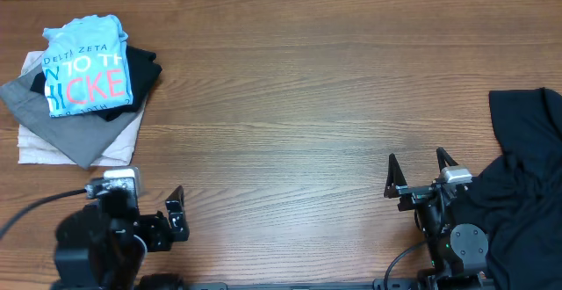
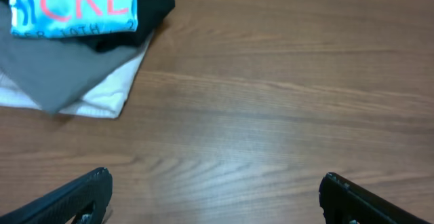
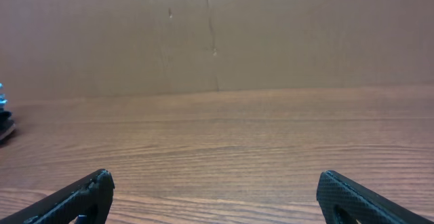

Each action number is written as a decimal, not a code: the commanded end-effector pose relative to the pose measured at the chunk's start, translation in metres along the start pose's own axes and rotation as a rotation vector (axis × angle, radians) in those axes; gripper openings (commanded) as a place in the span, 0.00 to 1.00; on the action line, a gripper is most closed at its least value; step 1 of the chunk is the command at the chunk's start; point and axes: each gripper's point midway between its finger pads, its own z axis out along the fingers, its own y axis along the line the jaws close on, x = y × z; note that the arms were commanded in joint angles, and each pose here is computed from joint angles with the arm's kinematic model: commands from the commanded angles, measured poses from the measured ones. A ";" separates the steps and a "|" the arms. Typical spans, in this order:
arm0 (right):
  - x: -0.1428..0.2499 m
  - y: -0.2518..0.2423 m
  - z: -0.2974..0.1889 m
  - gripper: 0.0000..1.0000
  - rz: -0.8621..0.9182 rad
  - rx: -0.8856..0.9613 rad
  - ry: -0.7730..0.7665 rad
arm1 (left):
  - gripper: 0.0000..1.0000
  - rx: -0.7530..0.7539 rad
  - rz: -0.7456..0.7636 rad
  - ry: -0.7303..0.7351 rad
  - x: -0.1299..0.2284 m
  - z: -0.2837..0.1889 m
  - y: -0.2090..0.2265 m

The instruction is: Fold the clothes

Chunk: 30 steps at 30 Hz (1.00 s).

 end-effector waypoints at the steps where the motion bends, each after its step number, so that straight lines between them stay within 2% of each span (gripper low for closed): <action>1: 0.002 -0.001 0.000 1.00 -0.008 0.003 -0.002 | 1.00 0.000 0.034 -0.033 0.028 0.017 0.005; 4: 0.002 -0.001 0.000 1.00 -0.008 0.003 -0.002 | 1.00 0.008 0.036 -0.096 0.052 0.037 0.009; 7: 0.002 -0.001 0.000 1.00 -0.008 0.003 -0.002 | 1.00 0.012 0.043 -0.164 0.059 0.050 0.011; 20: 0.002 -0.001 0.000 1.00 -0.008 0.003 -0.002 | 1.00 0.027 0.169 -0.593 0.015 0.103 0.007; 23: 0.002 -0.001 0.000 1.00 -0.008 0.003 -0.002 | 1.00 0.021 0.165 -0.560 0.027 0.114 0.010; 30: 0.002 -0.001 0.000 1.00 -0.008 0.003 -0.002 | 1.00 0.020 0.165 -0.560 0.027 0.114 0.010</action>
